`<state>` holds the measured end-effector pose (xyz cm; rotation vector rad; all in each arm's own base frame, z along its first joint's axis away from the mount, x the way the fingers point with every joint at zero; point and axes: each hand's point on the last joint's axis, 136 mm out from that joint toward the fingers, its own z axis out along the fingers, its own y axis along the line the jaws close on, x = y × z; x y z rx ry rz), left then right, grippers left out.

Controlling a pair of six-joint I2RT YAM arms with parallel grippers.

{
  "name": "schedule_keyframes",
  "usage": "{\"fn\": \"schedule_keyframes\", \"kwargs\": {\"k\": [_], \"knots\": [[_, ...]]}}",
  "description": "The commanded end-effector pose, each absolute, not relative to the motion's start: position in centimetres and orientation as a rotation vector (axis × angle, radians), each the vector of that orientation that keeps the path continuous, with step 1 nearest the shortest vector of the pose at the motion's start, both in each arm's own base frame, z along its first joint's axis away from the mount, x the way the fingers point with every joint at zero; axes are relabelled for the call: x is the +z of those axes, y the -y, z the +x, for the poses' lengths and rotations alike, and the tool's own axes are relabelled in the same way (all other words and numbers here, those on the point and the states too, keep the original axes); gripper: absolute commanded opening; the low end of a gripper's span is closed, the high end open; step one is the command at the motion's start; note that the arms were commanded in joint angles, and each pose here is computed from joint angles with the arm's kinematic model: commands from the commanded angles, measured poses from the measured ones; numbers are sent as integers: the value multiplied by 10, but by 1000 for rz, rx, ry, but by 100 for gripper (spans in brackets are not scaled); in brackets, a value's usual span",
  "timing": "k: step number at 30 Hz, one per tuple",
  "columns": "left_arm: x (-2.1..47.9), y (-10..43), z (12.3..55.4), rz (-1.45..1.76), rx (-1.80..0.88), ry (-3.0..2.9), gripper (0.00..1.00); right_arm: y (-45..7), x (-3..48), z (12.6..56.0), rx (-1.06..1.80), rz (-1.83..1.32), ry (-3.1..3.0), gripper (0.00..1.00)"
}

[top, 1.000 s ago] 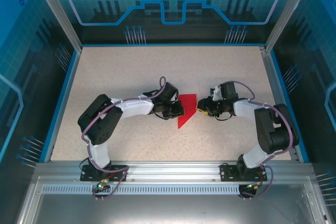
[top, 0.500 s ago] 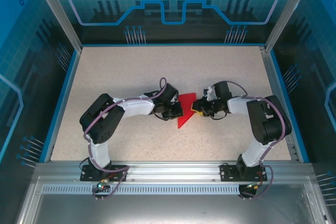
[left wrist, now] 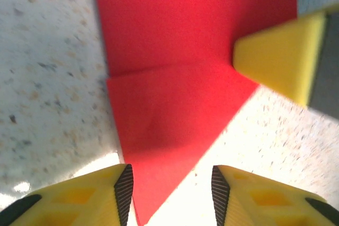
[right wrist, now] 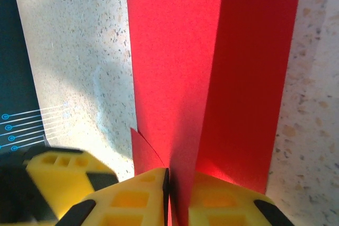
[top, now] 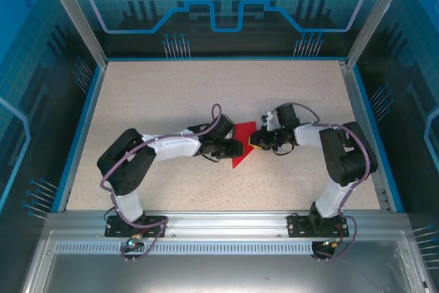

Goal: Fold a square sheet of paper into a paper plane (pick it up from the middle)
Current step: Fourth fold the wing at the center of the table.

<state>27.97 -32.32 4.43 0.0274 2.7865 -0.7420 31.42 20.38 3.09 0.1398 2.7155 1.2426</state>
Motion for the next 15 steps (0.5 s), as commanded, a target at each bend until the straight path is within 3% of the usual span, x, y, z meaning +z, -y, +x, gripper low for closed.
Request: {"fn": "schedule_keyframes", "kwargs": {"k": [1, 5, 15], "knots": [[47, 318, 269, 150, -469, -2755, 50, -212, 33, 309, 1284, 96, -2734, 15], [42, 318, 264, 191, -244, -2732, 52, -210, 31, 308, 1285, 106, -2741, 16], [41, 328, 271, 242, -7, -2643, 51, -212, 34, 309, 1314, 114, -2734, 17]]}}
